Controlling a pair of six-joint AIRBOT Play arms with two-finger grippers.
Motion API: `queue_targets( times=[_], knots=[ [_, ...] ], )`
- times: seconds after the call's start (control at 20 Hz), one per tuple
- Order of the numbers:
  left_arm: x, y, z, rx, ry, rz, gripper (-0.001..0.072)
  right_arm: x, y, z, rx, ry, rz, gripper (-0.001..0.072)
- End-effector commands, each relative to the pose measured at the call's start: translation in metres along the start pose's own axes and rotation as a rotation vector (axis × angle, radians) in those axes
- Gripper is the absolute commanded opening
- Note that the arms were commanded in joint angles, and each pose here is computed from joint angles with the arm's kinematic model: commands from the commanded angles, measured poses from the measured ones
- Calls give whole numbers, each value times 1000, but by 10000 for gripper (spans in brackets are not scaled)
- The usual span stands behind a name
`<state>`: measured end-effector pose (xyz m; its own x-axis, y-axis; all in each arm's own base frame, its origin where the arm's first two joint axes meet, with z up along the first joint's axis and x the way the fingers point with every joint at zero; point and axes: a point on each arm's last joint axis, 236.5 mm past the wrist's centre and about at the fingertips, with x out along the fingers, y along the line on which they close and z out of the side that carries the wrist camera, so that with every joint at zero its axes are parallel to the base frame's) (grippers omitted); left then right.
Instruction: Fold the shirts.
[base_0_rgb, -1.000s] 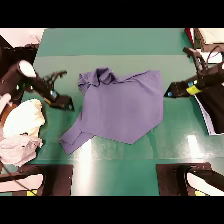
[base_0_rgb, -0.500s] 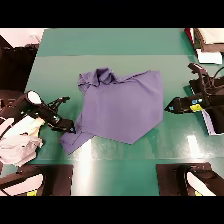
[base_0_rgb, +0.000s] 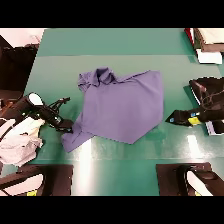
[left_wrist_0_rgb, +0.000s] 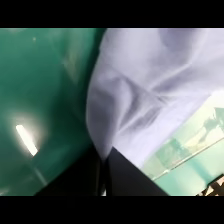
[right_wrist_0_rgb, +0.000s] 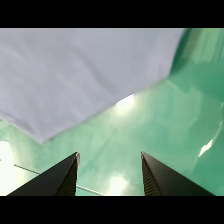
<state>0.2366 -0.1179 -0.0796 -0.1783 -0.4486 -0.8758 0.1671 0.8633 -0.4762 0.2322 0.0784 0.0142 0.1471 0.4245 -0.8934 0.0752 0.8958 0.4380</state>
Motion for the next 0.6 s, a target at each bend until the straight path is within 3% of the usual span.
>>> queue_targets(
  times=[0.0, 0.2, 0.55],
  knots=[
    [-24, -9, 22, 13, -105, 16, 26, 37, 4, -16, 106, 34, 85, 452],
    [-58, -23, 39, 69, -218, 37, 27, 92, 28, -25, 166, 110, 170, 451],
    [-58, -27, 28, 77, -178, 25, 27, 144, 77, -31, 49, 233, 160, 450]
  ],
)
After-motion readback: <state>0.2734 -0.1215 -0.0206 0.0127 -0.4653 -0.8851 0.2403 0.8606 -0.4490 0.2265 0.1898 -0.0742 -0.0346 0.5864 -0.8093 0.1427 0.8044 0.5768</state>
